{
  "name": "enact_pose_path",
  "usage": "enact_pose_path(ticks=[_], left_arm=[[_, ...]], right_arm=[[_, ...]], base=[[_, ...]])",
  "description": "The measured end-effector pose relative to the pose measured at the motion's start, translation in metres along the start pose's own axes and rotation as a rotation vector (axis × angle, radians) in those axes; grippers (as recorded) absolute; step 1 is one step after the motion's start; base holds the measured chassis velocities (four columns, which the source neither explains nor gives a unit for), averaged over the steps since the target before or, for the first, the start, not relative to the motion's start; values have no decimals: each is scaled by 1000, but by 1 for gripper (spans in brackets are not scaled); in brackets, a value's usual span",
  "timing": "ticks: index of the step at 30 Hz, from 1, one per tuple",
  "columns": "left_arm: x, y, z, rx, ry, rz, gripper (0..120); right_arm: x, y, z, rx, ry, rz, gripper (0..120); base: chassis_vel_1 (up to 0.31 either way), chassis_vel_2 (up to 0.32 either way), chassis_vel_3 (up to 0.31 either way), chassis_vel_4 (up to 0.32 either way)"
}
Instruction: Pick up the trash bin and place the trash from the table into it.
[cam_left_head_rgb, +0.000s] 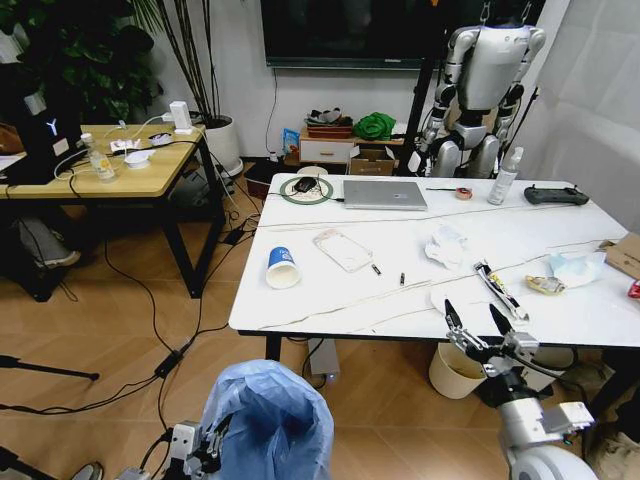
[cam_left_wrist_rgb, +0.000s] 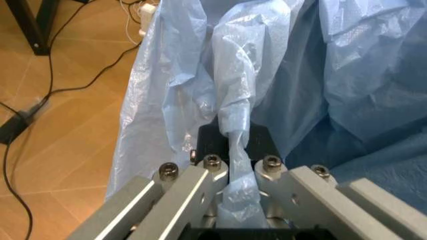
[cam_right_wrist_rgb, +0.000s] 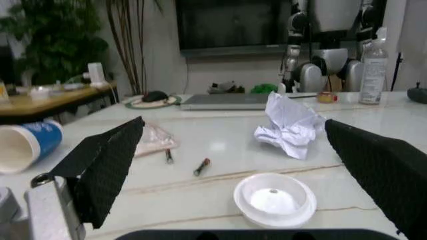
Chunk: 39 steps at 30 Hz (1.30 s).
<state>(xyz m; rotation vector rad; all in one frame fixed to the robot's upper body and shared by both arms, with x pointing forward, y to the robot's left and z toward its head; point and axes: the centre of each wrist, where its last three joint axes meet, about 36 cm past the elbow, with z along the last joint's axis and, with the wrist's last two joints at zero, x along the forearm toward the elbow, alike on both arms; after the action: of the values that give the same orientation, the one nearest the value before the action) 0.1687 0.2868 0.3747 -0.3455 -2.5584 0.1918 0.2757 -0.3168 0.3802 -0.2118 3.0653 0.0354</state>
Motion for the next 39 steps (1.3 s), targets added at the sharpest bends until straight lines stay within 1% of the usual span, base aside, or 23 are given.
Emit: enact_pose_path(ticks=[1,6,9,12,17,18,19,21,24,25,27,28,30,39], left_arm=[[0,0,0,0,0,0,0],[-1,-3,1,5,-2,3,0],[-1,-2,1,5,-4,3,0],[-1,-2,0,6,-8,1,0],[0,-1,-1,8,-13,-7,0],[1,0,-1,9,-15,-13,0],[1,0,-1,9,-15,-13,0],[4,0,-1,13,-16,-21,0],[6,2,-2,9,-21,-37,0],[6,2,-2,9,-21,-37,0],[6,1,-3,11,-27,-41,0],[6,1,-3,11,-28,-41,0],[5,0,-3,18,-32,-44,0],[5,-3,-1,33,-36,-50,0]], right_arm=[[0,0,0,0,0,0,100],[3,-5,3,114,43,5,100],[2,-6,2,118,43,9,100],[-2,-2,-1,95,45,45,100],[-15,4,-24,46,116,91,100],[-25,2,-31,11,128,80,100],[-25,2,-31,11,128,80,100],[-51,-6,-36,-49,156,45,100],[-79,-12,-24,-82,228,11,100],[-79,-12,-24,-82,228,11,100],[-89,-12,-13,-73,276,-13,100],[-90,-12,-12,-70,281,-16,100],[-96,-12,-1,-33,317,-50,100],[-106,-15,11,22,350,-75,100]], base=[[0,0,0,0],[0,0,0,0],[0,0,0,0],[0,0,0,0],[0,0,0,0],[0,0,0,0],[0,0,0,0],[0,0,0,0],[0,0,0,0],[0,0,0,0],[0,0,0,0],[0,0,0,0],[0,0,0,0],[0,0,0,0]])
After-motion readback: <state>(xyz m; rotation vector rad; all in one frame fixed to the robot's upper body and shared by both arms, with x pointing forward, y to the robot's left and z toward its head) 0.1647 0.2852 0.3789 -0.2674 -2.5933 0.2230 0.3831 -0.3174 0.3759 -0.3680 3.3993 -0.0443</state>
